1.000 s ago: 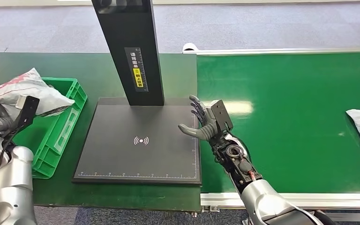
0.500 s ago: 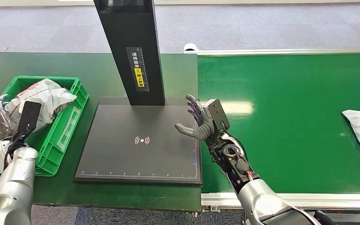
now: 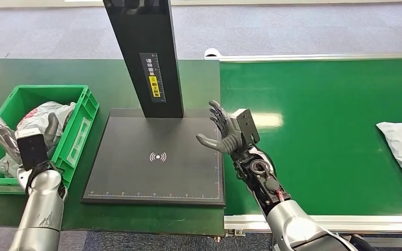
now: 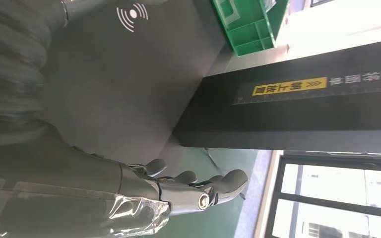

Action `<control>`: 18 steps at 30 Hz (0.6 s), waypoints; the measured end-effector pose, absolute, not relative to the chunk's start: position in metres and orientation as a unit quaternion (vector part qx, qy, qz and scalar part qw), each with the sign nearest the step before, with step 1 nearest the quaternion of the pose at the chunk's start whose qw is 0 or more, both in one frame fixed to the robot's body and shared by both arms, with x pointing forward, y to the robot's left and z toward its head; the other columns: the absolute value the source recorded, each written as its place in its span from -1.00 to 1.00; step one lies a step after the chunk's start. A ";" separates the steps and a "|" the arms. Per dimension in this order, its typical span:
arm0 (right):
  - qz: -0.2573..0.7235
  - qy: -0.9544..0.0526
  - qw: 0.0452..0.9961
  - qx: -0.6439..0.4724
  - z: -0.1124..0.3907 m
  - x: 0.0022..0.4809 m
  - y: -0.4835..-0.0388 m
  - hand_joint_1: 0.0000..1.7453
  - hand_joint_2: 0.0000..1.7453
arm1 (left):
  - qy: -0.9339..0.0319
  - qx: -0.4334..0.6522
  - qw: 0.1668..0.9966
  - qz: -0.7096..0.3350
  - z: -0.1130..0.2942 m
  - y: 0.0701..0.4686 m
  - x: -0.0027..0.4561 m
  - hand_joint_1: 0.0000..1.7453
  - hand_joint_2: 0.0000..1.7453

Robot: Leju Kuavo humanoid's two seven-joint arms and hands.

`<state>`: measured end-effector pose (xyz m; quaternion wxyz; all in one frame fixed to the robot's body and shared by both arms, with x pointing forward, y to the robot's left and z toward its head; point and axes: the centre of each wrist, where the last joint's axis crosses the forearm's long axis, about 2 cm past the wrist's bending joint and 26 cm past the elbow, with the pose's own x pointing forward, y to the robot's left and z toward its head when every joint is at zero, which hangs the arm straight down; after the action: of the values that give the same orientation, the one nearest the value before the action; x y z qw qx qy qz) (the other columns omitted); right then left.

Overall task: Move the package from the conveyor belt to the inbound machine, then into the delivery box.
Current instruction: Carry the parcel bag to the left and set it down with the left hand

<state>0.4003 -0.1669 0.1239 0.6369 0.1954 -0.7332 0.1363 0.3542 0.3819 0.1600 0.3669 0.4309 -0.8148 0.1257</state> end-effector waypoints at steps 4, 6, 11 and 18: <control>0.130 -0.740 0.631 0.194 0.125 0.400 -0.172 -1.00 1.00 | -0.847 0.330 0.393 0.138 0.166 0.364 0.347 -1.00 1.00; 0.125 -0.742 0.629 0.194 0.125 0.400 -0.177 -1.00 1.00 | -0.861 0.242 0.429 0.123 0.165 0.352 0.344 -1.00 1.00; 0.118 -0.740 0.632 0.196 0.122 0.399 -0.188 -1.00 1.00 | -0.862 0.025 0.501 0.077 0.150 0.321 0.335 -1.00 1.00; 0.120 -0.732 0.643 0.191 0.115 0.395 -0.193 -1.00 1.00 | -0.817 -0.109 0.566 0.017 0.122 0.283 0.329 -1.00 1.00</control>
<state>0.3948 -0.1930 0.1152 0.6430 0.1915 -0.7318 0.1197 0.3287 0.2830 0.1217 0.5663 -0.1092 -0.8167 0.0168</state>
